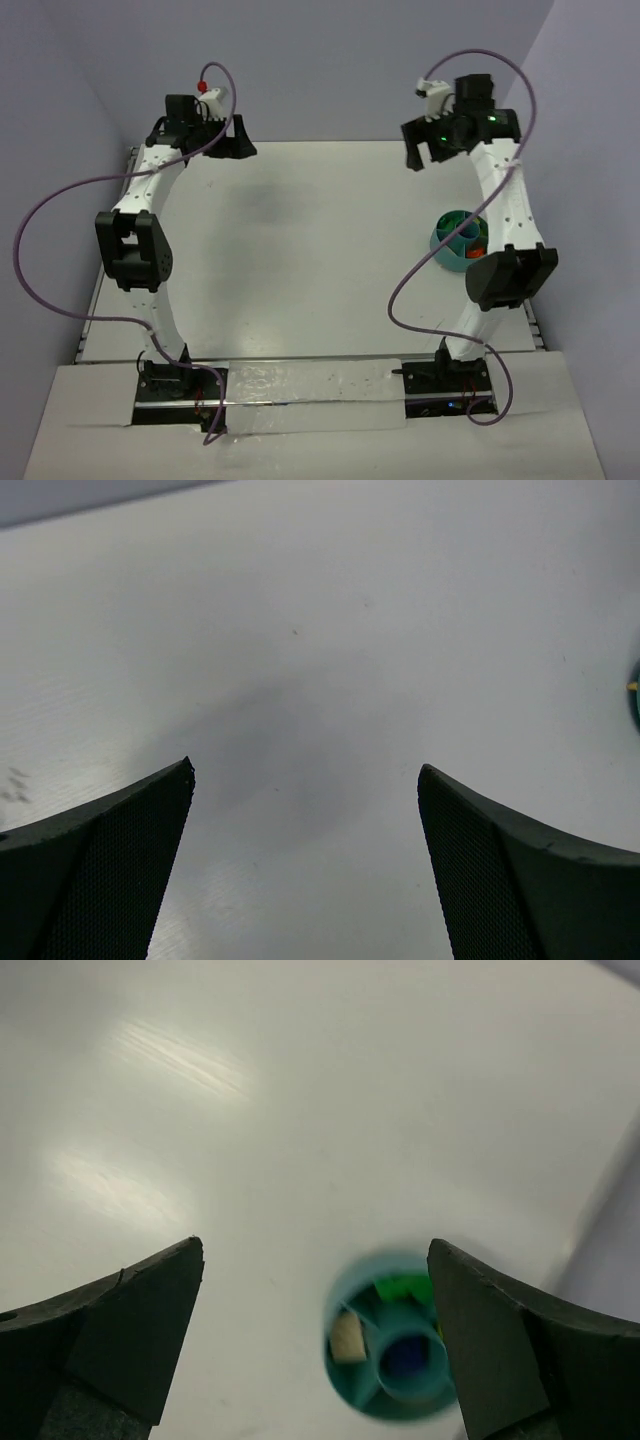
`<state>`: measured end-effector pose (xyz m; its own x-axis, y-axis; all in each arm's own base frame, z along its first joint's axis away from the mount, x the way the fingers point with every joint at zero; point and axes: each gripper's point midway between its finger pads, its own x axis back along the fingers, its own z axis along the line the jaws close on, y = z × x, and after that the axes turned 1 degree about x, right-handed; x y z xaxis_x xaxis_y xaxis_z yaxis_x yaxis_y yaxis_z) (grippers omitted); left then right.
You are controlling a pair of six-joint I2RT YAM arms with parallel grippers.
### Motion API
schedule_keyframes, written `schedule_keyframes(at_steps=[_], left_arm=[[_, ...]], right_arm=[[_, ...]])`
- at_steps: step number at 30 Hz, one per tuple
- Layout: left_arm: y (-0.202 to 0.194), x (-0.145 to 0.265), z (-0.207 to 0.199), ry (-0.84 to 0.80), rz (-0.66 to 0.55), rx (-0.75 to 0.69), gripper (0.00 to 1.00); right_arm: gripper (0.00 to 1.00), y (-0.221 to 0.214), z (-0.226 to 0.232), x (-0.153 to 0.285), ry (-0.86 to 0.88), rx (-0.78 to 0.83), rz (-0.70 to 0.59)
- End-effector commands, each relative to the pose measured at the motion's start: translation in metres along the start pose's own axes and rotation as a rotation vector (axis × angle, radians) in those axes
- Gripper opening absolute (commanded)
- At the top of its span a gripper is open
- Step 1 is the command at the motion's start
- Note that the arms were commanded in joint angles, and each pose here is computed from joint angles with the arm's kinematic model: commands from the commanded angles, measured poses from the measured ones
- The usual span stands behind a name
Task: Sort the legos into containers by color
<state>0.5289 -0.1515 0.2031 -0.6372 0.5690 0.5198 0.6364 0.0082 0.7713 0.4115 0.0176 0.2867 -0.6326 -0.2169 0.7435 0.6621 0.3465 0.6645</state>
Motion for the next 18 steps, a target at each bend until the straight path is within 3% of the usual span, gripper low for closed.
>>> schedule_keyframes(at_steps=[1, 6, 12, 18], left_arm=[[0.008, 0.043, 0.017, 0.061, 0.010, 0.004, 0.99], [-0.007, 0.056, 0.041, 0.150, 0.043, 0.029, 0.99], [-0.028, 0.064, 0.057, 0.236, 0.064, 0.038, 0.99], [-0.034, 0.064, 0.063, 0.263, 0.073, 0.050, 0.99]], right_arm=[[1.00, 0.055, 0.064, -0.057, 0.126, -0.046, -0.080], [1.00, 0.084, 0.131, -0.110, 0.238, -0.048, -0.099], [1.00, 0.068, 0.184, -0.167, 0.326, -0.011, -0.038], [1.00, 0.042, 0.208, -0.171, 0.354, -0.003, -0.023]])
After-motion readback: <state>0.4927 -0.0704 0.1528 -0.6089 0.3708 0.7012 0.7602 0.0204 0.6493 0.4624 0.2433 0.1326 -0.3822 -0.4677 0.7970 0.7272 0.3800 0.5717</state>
